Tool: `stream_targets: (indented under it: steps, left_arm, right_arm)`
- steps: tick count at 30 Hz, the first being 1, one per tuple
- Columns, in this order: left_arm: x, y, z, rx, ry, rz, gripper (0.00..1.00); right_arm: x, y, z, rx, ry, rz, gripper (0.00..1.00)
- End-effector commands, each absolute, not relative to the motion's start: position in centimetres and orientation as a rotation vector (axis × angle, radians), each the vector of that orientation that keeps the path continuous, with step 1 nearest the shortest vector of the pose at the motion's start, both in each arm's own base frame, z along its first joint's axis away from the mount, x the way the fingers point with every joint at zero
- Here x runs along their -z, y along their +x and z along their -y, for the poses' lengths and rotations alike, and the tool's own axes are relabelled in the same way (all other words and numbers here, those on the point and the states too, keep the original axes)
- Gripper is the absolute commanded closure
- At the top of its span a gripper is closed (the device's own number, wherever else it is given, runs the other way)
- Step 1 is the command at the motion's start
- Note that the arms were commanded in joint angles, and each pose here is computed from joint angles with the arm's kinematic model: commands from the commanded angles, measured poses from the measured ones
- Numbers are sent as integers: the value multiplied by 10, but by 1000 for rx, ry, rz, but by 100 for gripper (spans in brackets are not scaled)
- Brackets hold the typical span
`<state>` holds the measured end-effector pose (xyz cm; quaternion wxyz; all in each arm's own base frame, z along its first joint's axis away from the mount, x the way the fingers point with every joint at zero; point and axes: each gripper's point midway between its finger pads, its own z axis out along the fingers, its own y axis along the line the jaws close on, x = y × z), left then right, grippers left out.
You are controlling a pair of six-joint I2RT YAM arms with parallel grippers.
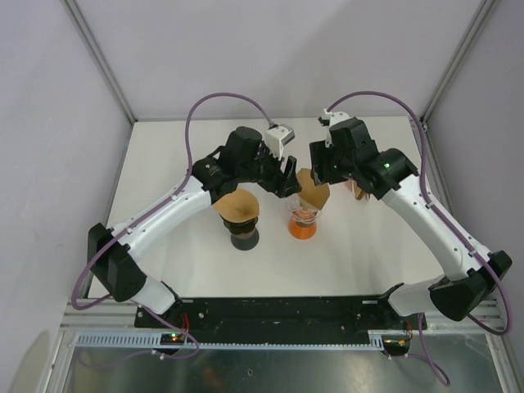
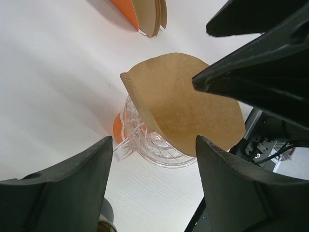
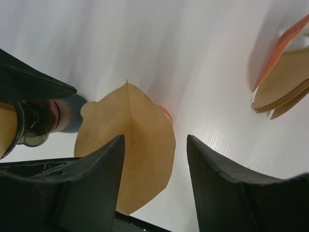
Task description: Place the coffee filter in the dripper
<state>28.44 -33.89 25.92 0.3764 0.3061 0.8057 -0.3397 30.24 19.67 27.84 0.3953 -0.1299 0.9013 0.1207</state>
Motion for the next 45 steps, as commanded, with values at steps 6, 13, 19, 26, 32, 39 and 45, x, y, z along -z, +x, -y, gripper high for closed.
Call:
stream_targets:
  steps: [6,13,19,26,32,39,45]
  left_arm:
    - [-315,284,326,877,771,-1904,18]
    - [-329,304,285,828,672,-1883,14]
    - [-338,313,248,783,594,-1863,13]
    - [-342,316,222,757,542,-1855,12]
    - [-342,317,217,757,534,-1852,12]
    - [-341,316,217,769,537,-1855,12]
    - [-338,315,218,784,539,-1863,12]
  right_arm:
    - [-318,298,-205,-341,-352,-2147,83]
    - [-262,282,-229,-387,-473,-2312,100]
    - [-230,282,-235,-292,-536,-2399,100]
    - [-201,284,-233,-116,-582,-2469,100]
    - [-179,282,-234,-8,-614,-2507,100]
    - [-170,285,-237,-25,-611,-2513,100]
    - [-164,285,-237,-12,-622,-2529,100]
